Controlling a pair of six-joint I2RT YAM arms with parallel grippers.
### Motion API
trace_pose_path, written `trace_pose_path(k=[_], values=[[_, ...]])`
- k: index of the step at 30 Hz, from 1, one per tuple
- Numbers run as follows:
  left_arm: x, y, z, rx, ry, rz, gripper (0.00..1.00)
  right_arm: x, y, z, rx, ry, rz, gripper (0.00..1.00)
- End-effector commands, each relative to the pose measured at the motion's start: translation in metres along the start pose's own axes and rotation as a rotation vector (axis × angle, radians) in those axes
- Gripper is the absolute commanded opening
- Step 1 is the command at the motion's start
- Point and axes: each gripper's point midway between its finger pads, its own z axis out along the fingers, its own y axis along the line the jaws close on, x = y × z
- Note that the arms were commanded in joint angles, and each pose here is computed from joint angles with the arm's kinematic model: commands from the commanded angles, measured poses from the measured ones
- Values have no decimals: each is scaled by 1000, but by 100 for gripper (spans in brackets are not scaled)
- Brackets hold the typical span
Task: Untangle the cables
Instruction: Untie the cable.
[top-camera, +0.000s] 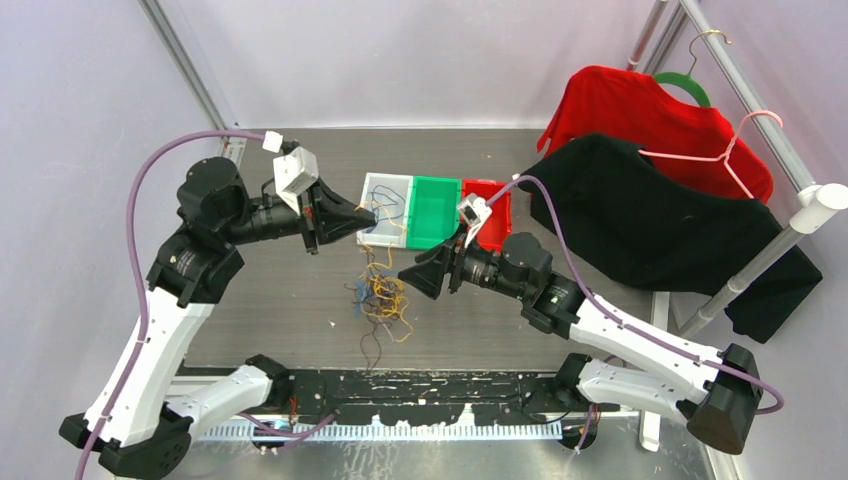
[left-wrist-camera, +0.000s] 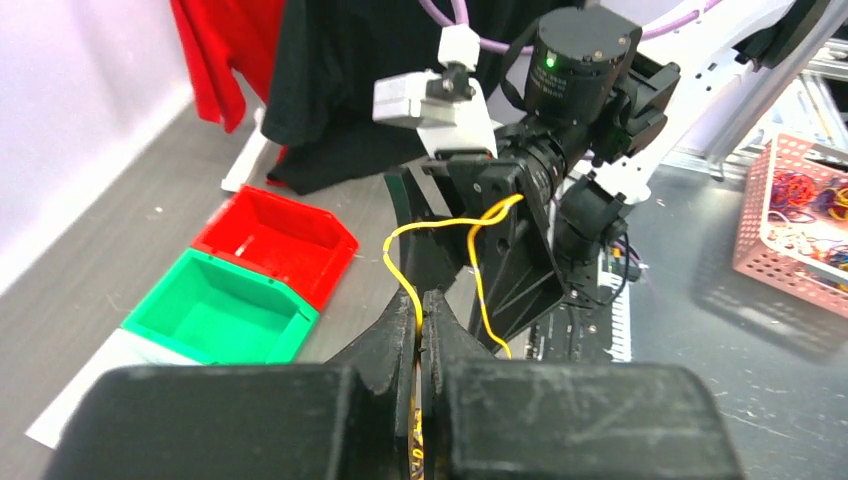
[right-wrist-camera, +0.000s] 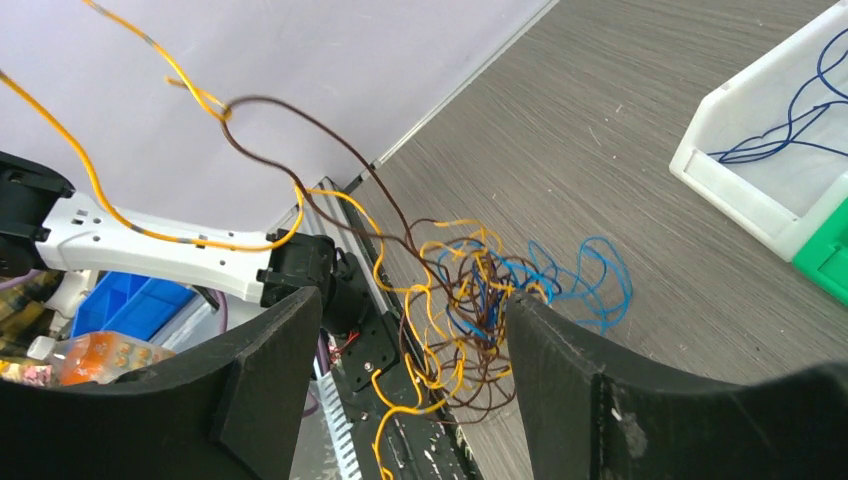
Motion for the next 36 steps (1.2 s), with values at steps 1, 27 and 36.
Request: trace_pose_path(k=[1,27,36], values=[[-25,-1,-6,-27,-42,100,0,-32,19,-6,-73,-132,-44,72],[-35,-20,-12,42,-61,111,0,-3,18,-17,-85,-48,-95,74],[-33,-26,-12,75,-58,102,0,-50,-16,-11,40,-168,-70,76]])
